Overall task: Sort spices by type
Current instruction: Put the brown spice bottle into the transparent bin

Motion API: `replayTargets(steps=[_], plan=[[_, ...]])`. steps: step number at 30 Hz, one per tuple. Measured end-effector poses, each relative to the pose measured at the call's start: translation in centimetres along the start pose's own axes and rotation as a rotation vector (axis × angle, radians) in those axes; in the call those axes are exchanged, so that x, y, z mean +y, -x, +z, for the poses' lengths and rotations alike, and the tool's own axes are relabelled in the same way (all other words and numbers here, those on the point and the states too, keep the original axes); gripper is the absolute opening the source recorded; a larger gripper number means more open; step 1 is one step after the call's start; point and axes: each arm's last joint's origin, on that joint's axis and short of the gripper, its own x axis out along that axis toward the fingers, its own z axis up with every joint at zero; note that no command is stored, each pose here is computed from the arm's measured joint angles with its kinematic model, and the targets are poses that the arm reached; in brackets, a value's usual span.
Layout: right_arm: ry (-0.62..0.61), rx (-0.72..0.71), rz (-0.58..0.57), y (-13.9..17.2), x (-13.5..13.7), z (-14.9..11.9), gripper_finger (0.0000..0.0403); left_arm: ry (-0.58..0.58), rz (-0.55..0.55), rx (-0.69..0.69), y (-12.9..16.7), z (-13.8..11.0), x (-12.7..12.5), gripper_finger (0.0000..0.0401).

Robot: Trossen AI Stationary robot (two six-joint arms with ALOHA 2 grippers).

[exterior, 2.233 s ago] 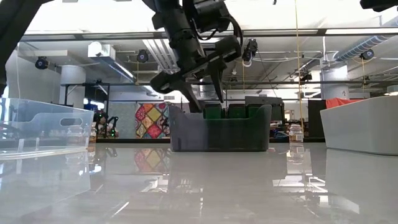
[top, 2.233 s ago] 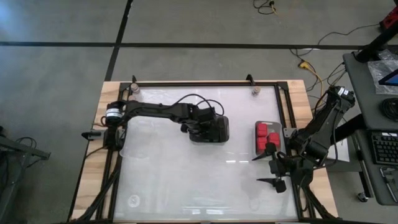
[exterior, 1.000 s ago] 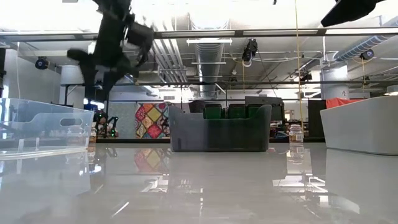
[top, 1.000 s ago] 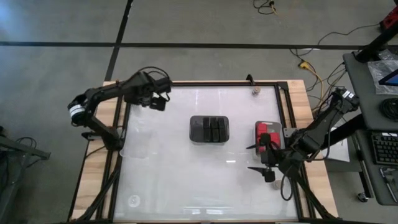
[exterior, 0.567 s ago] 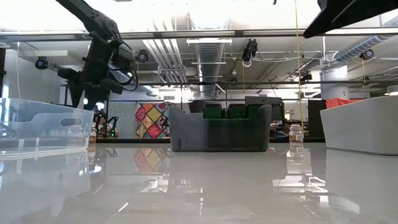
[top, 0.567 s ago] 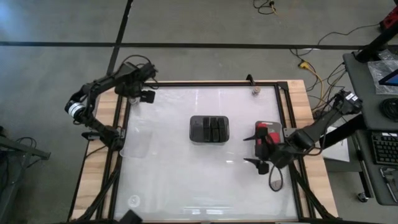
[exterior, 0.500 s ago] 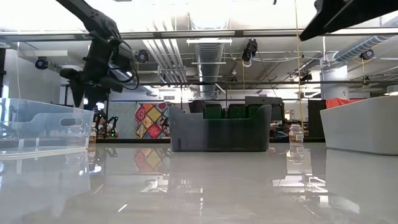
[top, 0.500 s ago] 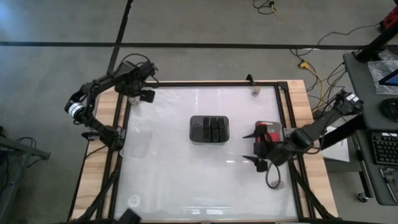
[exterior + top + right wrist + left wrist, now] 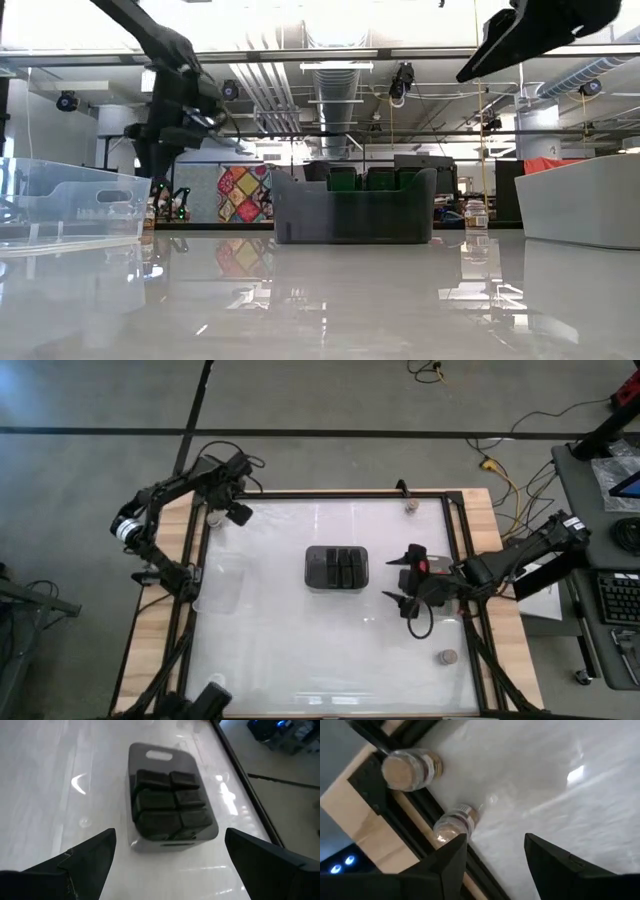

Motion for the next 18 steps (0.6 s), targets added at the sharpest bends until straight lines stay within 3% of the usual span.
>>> replayTargets(steps=[4,8,18], plan=[[-0.027,-0.042,-0.012,-0.2,-0.4,0.6,0.0366,-0.047,0.010,0.185,-2.6,1.2,-0.1,0.0171],[-0.038,-0.050,-0.018,-0.3,-0.5,0.7,0.0366,-0.098,0.100,0.337,-4.0,2.1,0.0,0.0171],[-0.065,-0.034,-0.078,-1.1,-1.9,0.8,0.0366,-0.093,0.132,0.298,-2.8,3.9,1.0,0.0232]])
